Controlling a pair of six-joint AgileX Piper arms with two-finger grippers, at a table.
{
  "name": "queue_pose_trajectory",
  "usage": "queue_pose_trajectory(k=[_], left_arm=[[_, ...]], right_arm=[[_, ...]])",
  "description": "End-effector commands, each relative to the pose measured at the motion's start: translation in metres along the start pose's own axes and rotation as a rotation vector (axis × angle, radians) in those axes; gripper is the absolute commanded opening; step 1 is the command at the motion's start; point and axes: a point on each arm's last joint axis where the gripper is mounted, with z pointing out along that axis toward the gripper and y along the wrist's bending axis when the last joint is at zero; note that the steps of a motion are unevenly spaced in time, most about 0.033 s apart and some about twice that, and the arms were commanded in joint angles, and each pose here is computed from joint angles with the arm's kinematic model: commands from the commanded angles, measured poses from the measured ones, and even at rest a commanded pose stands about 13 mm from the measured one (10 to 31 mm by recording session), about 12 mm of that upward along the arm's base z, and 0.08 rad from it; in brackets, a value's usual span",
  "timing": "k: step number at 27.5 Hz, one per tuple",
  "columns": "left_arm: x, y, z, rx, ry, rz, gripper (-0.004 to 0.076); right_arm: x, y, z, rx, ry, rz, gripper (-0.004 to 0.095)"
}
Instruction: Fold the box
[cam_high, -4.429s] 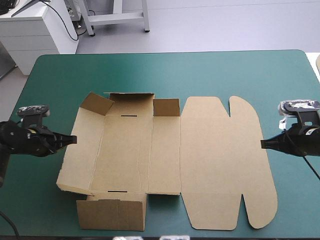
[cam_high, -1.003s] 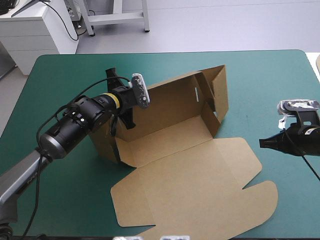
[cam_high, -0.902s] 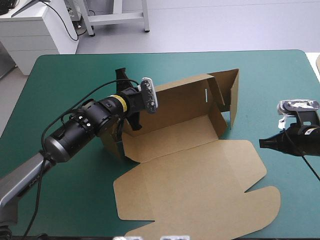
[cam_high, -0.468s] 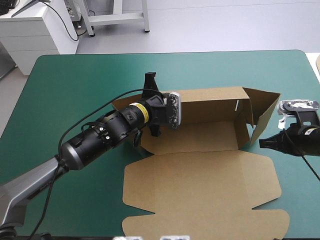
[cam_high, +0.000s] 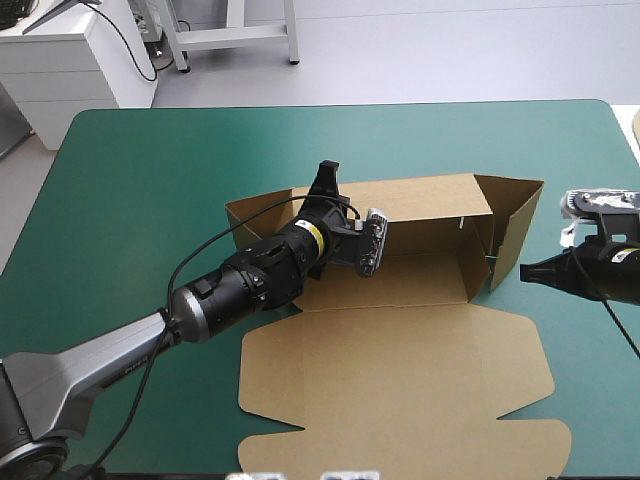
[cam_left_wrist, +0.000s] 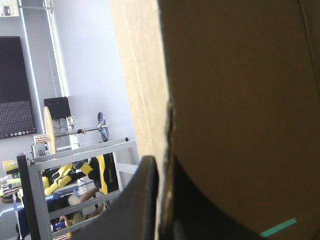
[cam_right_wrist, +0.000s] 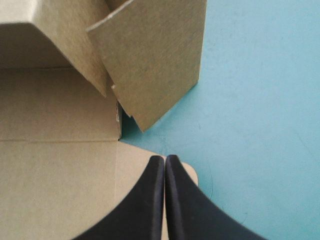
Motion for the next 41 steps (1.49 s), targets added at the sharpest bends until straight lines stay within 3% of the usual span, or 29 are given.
queue_pose_trajectory(k=[1,14,21,28,34,41], left_arm=[[-0.013,0.0,-0.009,-0.009,-0.044,-0.024,-0.0008],[-0.018,-0.001,-0.012,-0.018,-0.049,0.01,-0.0008],[-0.018,0.001,-0.012,-0.039,-0.04,0.051,-0.0008],[-0.017,0.001,-0.011,-0.035,-0.036,0.052,-0.0008],[-0.018,0.002,-0.011,-0.048,-0.037,0.072,-0.0008],[-0.018,0.002,-0.011,-0.048,-0.038,0.071,-0.0008]], right_arm=[[-0.022,-0.002,-0.016,0.034,-0.159,0.008,-0.0016],[-0.121,-0.02,0.008,-0.001,-0.224,-0.003,-0.0015],[-0.161,-0.028,0.069,-0.119,-0.134,0.002,-0.0015],[-0.153,-0.031,0.123,-0.18,0.06,-0.019,-0.0015],[-0.142,-0.023,0.12,-0.244,0.162,-0.064,-0.0015],[-0.105,-0.013,0.104,-0.274,0.178,-0.114,-0.0015]])
